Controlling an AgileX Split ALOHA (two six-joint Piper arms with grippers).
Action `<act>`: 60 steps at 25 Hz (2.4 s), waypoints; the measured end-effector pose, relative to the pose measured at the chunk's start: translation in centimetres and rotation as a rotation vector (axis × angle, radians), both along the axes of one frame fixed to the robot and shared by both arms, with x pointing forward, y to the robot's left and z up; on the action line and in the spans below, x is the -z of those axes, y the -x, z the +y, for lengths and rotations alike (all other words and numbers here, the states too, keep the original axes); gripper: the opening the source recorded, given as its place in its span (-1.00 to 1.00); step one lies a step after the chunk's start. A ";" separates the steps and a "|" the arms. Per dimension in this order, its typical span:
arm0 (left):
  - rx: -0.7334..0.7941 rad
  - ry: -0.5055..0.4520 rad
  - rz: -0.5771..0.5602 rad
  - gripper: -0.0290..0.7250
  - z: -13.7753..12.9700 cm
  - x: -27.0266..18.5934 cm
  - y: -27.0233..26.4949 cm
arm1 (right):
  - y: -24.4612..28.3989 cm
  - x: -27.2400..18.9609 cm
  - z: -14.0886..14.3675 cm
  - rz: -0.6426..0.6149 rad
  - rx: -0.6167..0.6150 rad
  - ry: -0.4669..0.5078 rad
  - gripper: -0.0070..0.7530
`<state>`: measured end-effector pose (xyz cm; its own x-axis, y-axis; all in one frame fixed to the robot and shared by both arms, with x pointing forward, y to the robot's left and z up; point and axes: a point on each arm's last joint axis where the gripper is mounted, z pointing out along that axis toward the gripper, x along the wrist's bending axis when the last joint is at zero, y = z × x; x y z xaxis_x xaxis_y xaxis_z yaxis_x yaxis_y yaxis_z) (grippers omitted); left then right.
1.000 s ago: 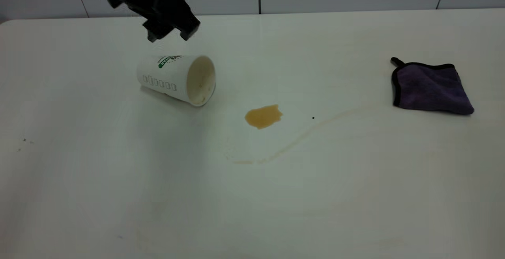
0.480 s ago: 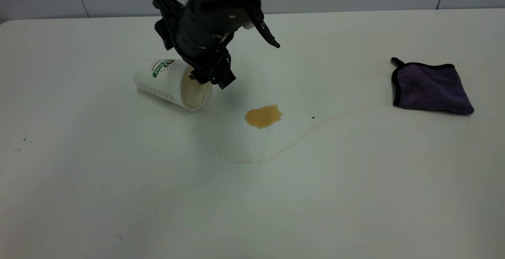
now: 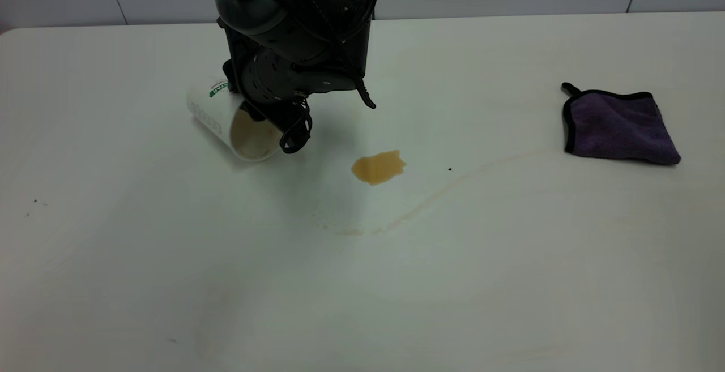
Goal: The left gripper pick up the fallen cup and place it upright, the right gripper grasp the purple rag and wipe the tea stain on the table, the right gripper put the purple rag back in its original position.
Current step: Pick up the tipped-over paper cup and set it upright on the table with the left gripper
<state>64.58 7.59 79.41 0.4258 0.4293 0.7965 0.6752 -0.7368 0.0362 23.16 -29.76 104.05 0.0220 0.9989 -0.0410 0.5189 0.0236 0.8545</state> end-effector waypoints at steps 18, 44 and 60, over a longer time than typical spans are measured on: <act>-0.073 0.681 0.403 -0.98 9.0 -15.4 -2.0 | 0.0 0.0 0.0 0.000 0.000 0.000 -0.36; -0.138 0.859 0.540 -0.74 12.1 -8.4 -3.7 | 0.0 0.0 0.0 0.000 -0.001 -0.002 -0.36; -0.127 0.816 0.536 0.69 12.4 -8.7 -3.7 | 0.0 0.0 0.0 0.000 -0.002 -0.003 -0.36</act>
